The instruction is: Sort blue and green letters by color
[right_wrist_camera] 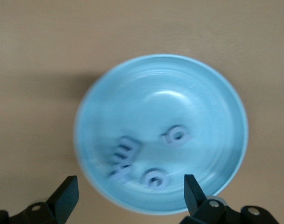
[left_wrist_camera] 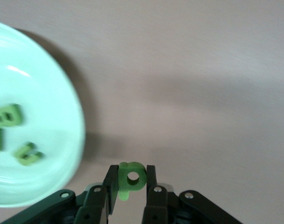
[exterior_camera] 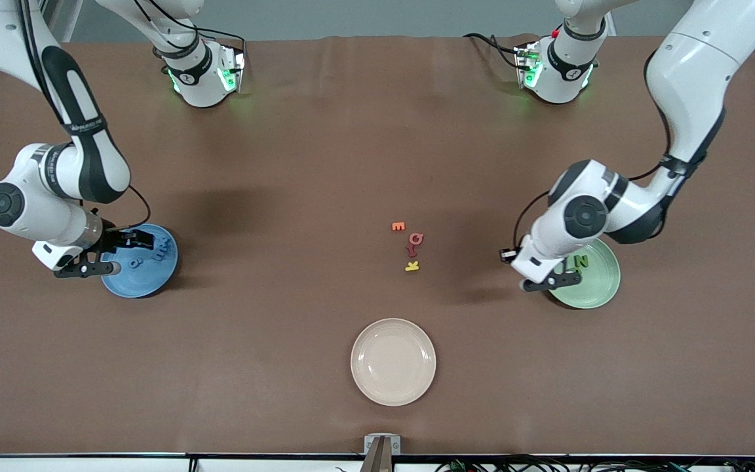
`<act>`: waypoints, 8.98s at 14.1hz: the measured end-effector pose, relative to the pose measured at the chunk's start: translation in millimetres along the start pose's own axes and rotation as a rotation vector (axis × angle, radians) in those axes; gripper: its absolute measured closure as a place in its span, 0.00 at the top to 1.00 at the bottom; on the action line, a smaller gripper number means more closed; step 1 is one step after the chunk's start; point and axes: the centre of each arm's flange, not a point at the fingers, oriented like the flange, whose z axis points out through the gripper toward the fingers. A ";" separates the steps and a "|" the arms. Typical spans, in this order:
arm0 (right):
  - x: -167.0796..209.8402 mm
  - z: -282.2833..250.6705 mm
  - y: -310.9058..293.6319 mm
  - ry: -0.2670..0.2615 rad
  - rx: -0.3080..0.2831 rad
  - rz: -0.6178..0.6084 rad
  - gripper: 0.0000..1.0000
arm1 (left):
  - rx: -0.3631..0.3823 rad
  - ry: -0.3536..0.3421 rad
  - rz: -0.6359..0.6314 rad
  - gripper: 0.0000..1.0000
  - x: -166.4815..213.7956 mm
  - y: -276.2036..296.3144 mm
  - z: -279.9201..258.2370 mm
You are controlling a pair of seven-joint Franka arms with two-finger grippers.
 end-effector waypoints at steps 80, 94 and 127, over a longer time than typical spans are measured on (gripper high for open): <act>-105.6 -371.7 -29.4 0.029 0.024 0.028 1.00 | -0.064 0.199 0.116 1.00 0.8 -250.7 -375.5; -102.9 -374.2 -35.3 0.049 -0.002 0.002 1.00 | -0.041 0.145 0.113 1.00 -20.4 -245.4 -367.9; -102.7 -373.9 -36.8 0.048 -0.002 -0.001 1.00 | -0.056 0.151 0.094 1.00 -59.5 -188.8 -411.2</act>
